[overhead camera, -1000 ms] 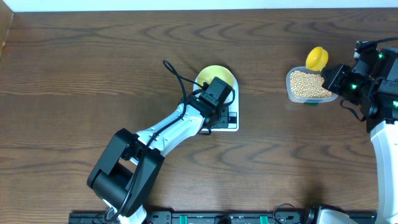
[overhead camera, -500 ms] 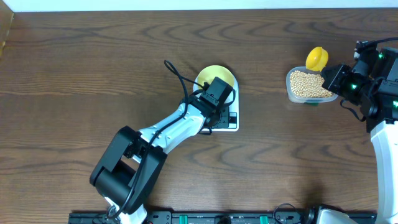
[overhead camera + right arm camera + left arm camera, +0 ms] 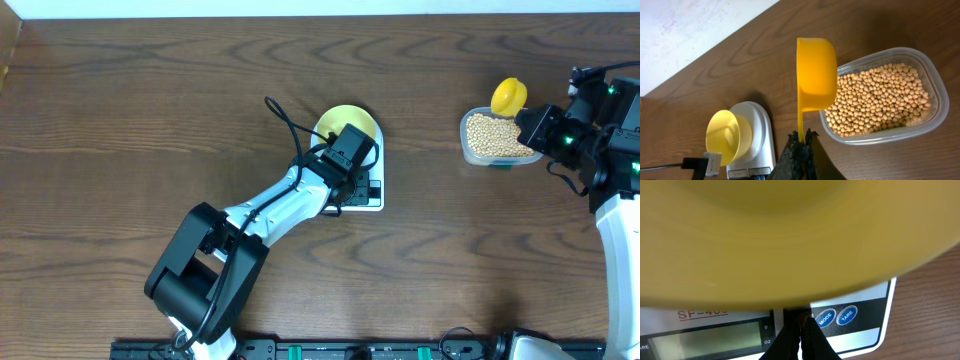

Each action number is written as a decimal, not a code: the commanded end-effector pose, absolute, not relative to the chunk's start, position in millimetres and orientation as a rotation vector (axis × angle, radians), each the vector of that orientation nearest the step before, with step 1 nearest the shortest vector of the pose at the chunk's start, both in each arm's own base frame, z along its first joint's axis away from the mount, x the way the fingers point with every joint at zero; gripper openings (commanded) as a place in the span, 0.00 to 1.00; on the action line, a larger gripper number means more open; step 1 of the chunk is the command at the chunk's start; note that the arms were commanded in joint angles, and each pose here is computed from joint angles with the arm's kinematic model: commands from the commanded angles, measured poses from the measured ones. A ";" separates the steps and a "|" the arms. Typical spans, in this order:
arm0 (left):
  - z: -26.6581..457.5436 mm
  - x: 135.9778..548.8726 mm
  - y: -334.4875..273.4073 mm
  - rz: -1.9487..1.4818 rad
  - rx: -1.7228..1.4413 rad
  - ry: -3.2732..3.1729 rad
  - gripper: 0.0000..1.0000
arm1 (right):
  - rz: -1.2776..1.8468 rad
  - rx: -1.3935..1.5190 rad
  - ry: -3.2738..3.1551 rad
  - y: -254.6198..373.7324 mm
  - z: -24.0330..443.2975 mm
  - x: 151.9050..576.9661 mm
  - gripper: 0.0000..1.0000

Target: Scoop item into bowl and weigh 50g on scale

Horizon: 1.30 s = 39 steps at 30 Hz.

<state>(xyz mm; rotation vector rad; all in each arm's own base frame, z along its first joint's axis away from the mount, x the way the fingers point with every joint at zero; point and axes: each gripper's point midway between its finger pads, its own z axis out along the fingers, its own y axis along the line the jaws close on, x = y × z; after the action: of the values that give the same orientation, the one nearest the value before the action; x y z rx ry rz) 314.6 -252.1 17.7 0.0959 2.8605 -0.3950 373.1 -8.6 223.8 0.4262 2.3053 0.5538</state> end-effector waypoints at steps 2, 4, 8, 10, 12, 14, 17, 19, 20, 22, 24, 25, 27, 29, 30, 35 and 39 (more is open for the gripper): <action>-4.0 308.8 -244.2 -0.334 0.068 2.915 0.08 | 0.542 0.400 2.308 -7.5 227.0 373.8 0.01; -11.0 305.5 -241.8 -0.316 0.055 2.939 0.08 | 0.541 0.397 2.312 -7.4 226.4 373.1 0.01; -19.9 297.6 -235.2 -0.278 -0.003 2.988 0.07 | 0.537 0.389 2.313 -7.4 226.4 373.1 0.01; -20.7 296.9 -233.2 -0.271 -0.010 2.995 0.07 | 0.537 0.389 2.313 -7.4 226.4 373.1 0.01; -21.3 297.5 -228.5 -0.251 -0.045 2.999 0.07 | 0.537 0.389 2.312 -7.4 226.6 373.3 0.01; -22.6 297.4 -219.6 -0.205 -0.105 3.006 0.07 | 0.537 0.389 2.312 -7.4 226.4 373.2 0.01; -23.1 297.8 -216.4 -0.198 -0.116 3.011 0.07 | 0.538 0.389 2.313 -7.3 226.4 373.1 0.01; -23.2 298.2 -215.9 -0.198 -0.118 3.011 0.07 | 0.537 0.389 2.313 -7.4 226.4 373.1 0.01; -23.2 298.2 -215.9 -0.198 -0.118 3.011 0.07 | 0.538 0.389 2.313 -7.3 226.4 373.1 0.01; -23.2 298.4 -216.1 -0.198 -0.115 3.010 0.07 | 0.537 0.389 2.313 -7.4 226.4 373.1 0.01; -22.9 299.6 -217.2 -0.206 -0.111 3.005 0.07 | 0.537 0.389 2.312 -7.4 226.4 373.2 0.01; -22.6 300.2 -218.4 -0.214 -0.109 3.003 0.08 | 0.537 0.389 2.312 -7.4 226.4 373.2 0.01; -21.5 302.7 -222.5 -0.244 -0.101 2.993 0.07 | 0.537 0.389 2.312 -7.4 226.5 373.3 0.01; -21.2 303.8 -223.4 -0.250 -0.101 2.988 0.07 | 0.537 0.389 2.312 -7.4 226.5 373.3 0.01; -21.1 304.0 -223.9 -0.253 -0.098 2.988 0.07 | 0.537 0.389 2.312 -7.4 226.5 373.3 0.01; -19.8 308.7 -227.4 -0.272 -0.070 2.966 0.08 | 0.537 0.389 2.312 -7.4 226.5 373.3 0.01; -19.9 308.4 -226.9 -0.268 -0.066 2.967 0.07 | 0.537 0.389 2.312 -7.4 226.5 373.3 0.01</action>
<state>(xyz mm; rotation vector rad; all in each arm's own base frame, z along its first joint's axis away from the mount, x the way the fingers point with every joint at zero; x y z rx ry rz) 318.2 -251.6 15.3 -0.0405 2.8944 -0.4182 370.7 -8.0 221.4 0.4205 2.3193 0.5508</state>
